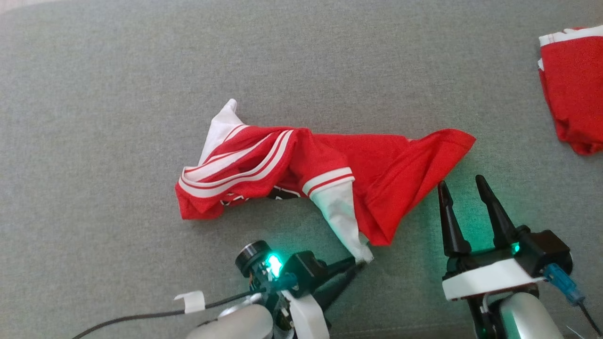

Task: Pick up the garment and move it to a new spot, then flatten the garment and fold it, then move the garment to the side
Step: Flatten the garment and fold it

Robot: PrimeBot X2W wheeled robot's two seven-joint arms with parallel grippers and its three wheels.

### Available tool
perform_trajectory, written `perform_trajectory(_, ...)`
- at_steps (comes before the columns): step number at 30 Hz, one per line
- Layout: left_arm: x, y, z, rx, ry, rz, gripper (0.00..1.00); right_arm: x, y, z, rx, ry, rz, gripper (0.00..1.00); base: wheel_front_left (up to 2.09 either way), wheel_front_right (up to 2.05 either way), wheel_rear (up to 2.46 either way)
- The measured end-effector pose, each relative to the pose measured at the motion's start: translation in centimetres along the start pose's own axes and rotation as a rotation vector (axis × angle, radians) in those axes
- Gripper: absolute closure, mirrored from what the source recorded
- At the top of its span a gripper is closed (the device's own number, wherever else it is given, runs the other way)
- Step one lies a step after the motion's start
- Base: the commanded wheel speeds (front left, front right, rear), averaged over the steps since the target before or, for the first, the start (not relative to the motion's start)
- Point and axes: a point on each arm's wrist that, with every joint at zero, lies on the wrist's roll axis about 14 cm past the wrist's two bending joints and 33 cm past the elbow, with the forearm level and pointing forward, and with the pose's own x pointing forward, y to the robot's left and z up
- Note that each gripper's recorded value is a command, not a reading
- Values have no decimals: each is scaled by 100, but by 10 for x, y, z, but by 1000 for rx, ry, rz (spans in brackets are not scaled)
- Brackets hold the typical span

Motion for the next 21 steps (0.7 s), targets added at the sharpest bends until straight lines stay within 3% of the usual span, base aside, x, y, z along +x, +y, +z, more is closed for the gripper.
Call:
perform_trajectory(5,-4,6,9,-11,-39,43,100,-1,0,4,-1,-12,0,0,0,0,0)
perform_trajectory(10,-23,13,25,-99,-142,119,100,-4,5,3,-10,-8,23,0,0,0,0)
perform_trajectory(14,-64,32,46,-148,-288,274,100,-13,10,-3,-29,15,53,0,0,0,0)
perform_trajectory(21,-115,50,57,-151,-379,447,100,-10,30,11,-102,-20,177,0,0,0,0)
